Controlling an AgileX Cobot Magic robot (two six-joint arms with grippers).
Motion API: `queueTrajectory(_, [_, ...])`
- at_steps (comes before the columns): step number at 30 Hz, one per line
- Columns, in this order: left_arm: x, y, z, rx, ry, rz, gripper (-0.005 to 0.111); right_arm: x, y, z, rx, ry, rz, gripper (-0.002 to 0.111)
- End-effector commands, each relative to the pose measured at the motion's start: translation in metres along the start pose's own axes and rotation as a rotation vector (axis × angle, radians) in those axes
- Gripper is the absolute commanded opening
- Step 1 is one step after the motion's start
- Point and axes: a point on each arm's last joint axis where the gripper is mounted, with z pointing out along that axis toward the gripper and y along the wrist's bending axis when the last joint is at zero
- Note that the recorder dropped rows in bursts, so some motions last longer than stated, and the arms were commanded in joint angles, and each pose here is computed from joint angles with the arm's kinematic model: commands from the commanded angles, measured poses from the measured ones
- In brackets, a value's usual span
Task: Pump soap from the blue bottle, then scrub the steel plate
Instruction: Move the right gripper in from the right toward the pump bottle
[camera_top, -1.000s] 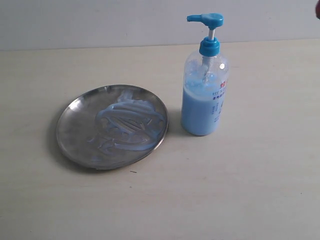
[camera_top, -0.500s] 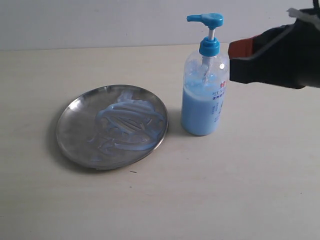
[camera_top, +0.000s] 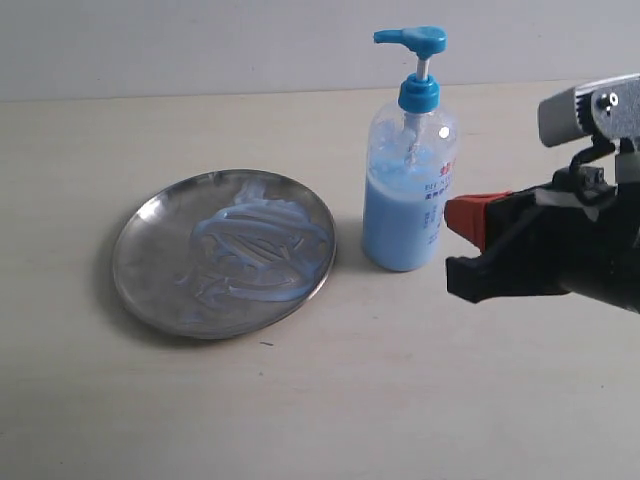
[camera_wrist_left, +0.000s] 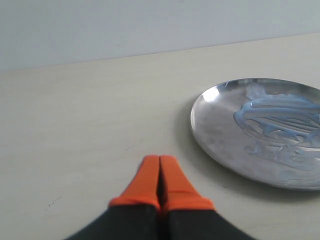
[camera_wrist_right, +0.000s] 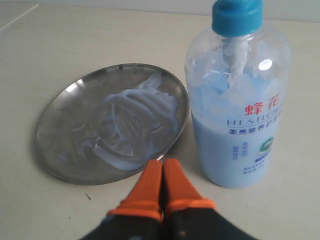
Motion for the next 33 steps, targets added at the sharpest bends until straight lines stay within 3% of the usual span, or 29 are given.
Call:
queueTrajectory(1, [0.0, 0.0, 0.0, -0.004, -0.008, 0.0, 0.0, 0.006, 0.001, 0.0, -0.028, -0.073, -0.13, 0.0])
queueTrajectory(7, [0.0, 0.0, 0.0, -0.004, -0.008, 0.0, 0.0, 0.007, 0.001, -0.004, -0.055, -0.204, -0.089, 0.0])
queueTrajectory(13, [0.0, 0.0, 0.0, -0.004, -0.008, 0.0, 0.0, 0.014, 0.0, -0.003, -0.048, -0.156, -0.059, 0.0])
queueTrajectory(20, [0.0, 0.0, 0.0, -0.004, -0.008, 0.0, 0.0, 0.044, -0.016, -0.013, 0.031, -0.233, 0.035, 0.0])
queueTrajectory(25, [0.0, 0.0, 0.0, -0.004, -0.008, 0.0, 0.0, 0.047, -0.016, -0.013, 0.033, -0.228, 0.037, 0.0])
queueTrajectory(27, [0.0, 0.0, 0.0, -0.004, -0.008, 0.0, 0.0, 0.054, -0.017, -0.009, 0.044, -0.158, 0.038, 0.006])
queueTrajectory(29, [0.0, 0.0, 0.0, -0.004, -0.008, 0.0, 0.0, 0.057, -0.018, -0.006, 0.049, -0.141, 0.036, 0.021])
queueTrajectory(31, [0.0, 0.0, 0.0, -0.004, -0.008, 0.0, 0.0, 0.056, -0.018, -0.004, 0.049, -0.163, 0.034, 0.048])
queueTrajectory(33, [0.0, 0.0, 0.0, -0.004, -0.008, 0.0, 0.0, 0.054, -0.018, -0.004, 0.047, -0.178, 0.034, 0.064])
